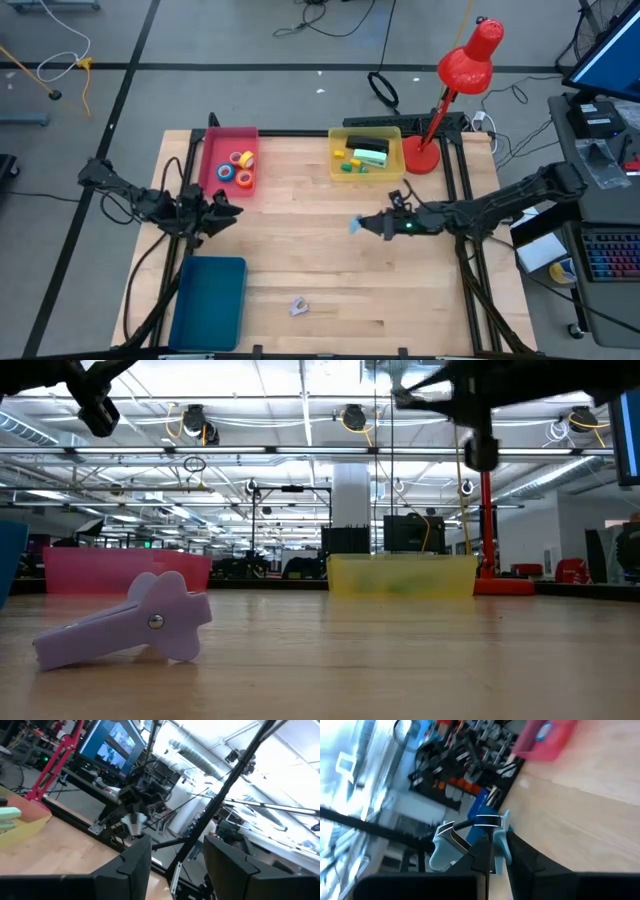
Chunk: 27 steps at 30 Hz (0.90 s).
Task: Pick and place Stapler, Stapler remover, tape
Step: Put the blue staple remover into the blue bin
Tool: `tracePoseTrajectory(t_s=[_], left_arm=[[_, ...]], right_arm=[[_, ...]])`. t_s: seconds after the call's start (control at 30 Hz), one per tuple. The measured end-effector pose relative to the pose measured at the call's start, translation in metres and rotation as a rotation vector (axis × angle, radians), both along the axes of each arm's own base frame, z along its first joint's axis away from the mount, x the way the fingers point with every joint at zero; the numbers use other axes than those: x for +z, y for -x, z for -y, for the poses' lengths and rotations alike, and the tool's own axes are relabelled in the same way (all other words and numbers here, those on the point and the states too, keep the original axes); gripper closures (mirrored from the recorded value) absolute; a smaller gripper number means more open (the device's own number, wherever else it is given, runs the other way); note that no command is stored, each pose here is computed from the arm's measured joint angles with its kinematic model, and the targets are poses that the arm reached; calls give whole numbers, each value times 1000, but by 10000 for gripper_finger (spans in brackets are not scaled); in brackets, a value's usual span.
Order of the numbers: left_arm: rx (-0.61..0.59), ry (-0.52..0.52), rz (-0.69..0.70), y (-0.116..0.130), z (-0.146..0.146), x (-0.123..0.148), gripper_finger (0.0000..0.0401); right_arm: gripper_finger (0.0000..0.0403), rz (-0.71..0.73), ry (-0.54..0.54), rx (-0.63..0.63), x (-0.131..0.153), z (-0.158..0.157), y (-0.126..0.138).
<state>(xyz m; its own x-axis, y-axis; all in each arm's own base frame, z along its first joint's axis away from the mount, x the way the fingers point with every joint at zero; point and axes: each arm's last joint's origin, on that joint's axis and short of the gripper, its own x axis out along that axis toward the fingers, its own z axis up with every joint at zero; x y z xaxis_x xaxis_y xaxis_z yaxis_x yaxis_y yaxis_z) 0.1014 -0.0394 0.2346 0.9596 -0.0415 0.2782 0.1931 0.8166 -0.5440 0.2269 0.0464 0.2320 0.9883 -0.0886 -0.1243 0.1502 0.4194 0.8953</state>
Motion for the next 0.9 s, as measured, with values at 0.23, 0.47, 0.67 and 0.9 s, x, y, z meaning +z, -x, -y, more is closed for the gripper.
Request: tracePoseTrajectory(t_s=[0.23,0.47,0.67,0.9], left_arm=[[5,43,-18,-14,7,-2,224],[-10,75,-86,-32,16,-12,224],[-4,38,-107,-50,25,1,224],[-6,-46,-124,-70,37,17,224]], right_arm=[[375,24,147,73,29,-4,-55],[375,56,247,135,47,-7,-101],[375,48,260,191,43,-7,-136],[375,54,245,251,39,-5,-166]])
